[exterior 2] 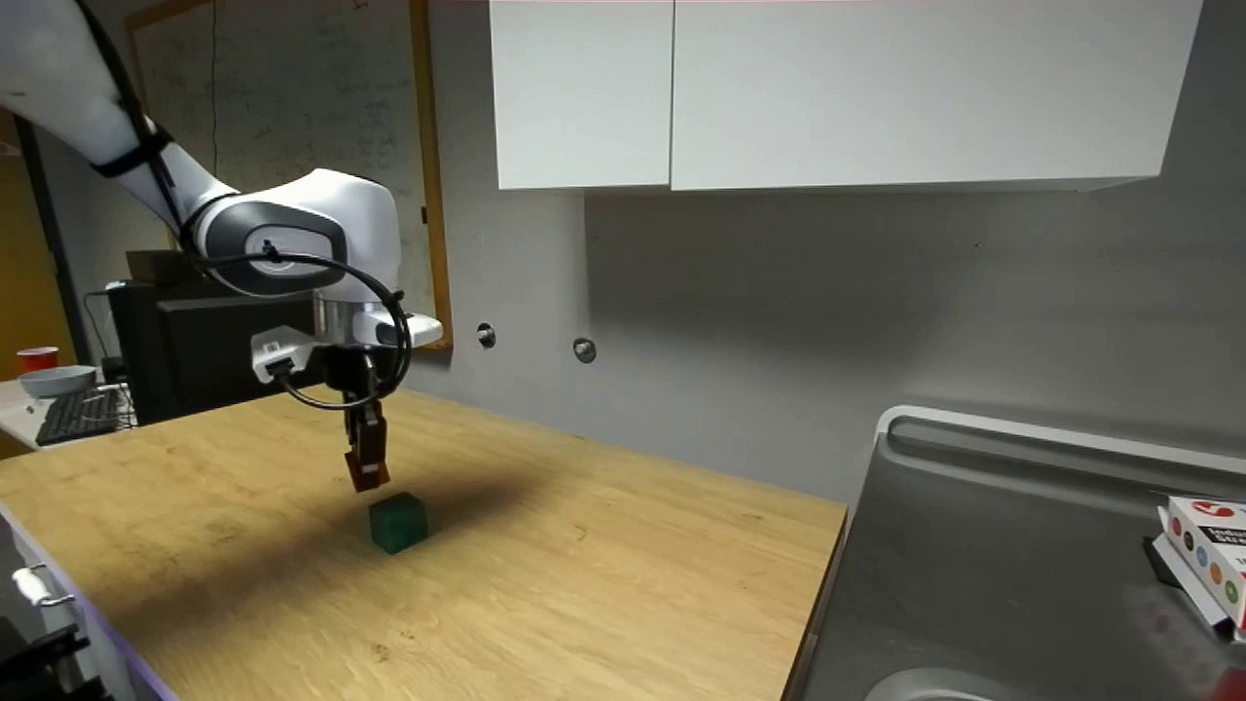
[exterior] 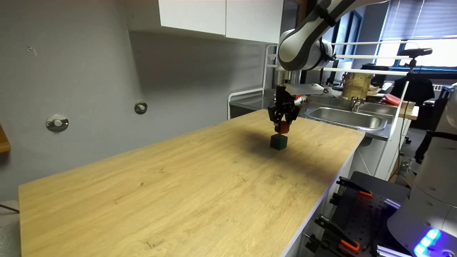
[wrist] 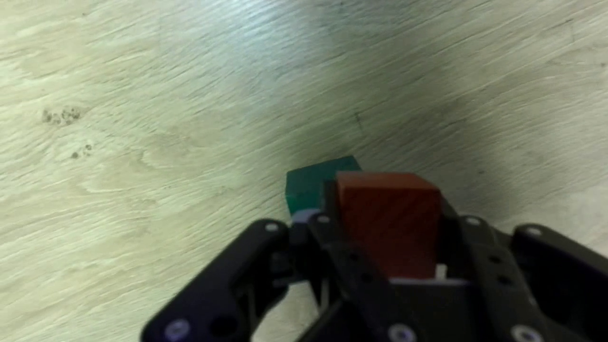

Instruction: Put the orange block on the green one

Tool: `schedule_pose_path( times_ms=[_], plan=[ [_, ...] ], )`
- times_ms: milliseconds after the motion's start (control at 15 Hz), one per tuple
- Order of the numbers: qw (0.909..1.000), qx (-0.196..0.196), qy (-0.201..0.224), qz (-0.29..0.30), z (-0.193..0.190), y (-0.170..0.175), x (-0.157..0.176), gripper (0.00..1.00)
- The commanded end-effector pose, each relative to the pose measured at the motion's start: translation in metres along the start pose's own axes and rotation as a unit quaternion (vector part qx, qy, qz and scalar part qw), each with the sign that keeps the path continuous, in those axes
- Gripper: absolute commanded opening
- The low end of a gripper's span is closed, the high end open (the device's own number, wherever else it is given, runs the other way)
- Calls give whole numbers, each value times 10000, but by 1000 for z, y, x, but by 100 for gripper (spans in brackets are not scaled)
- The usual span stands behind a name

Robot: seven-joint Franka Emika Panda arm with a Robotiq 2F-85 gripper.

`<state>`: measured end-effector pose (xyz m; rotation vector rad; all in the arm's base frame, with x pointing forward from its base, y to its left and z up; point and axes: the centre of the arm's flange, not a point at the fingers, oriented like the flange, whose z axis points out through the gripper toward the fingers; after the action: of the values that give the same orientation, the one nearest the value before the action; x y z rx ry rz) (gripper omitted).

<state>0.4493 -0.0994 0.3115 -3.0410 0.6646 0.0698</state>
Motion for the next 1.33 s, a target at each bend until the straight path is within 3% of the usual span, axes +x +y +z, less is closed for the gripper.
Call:
schedule_pose_path(
  times_ms=[0,933,1000,1133,1267],
  plan=[
    [9999,-43,-66,147,0,9,11,19],
    [9995,-63,-227,192,22,9,34,19],
    [9995,-55,-237,207,23,10,35,69],
    [9994,-50,-254,220,25,10,36,72],
    [9994,-53,-270,217,27,10,35,88]
  ],
)
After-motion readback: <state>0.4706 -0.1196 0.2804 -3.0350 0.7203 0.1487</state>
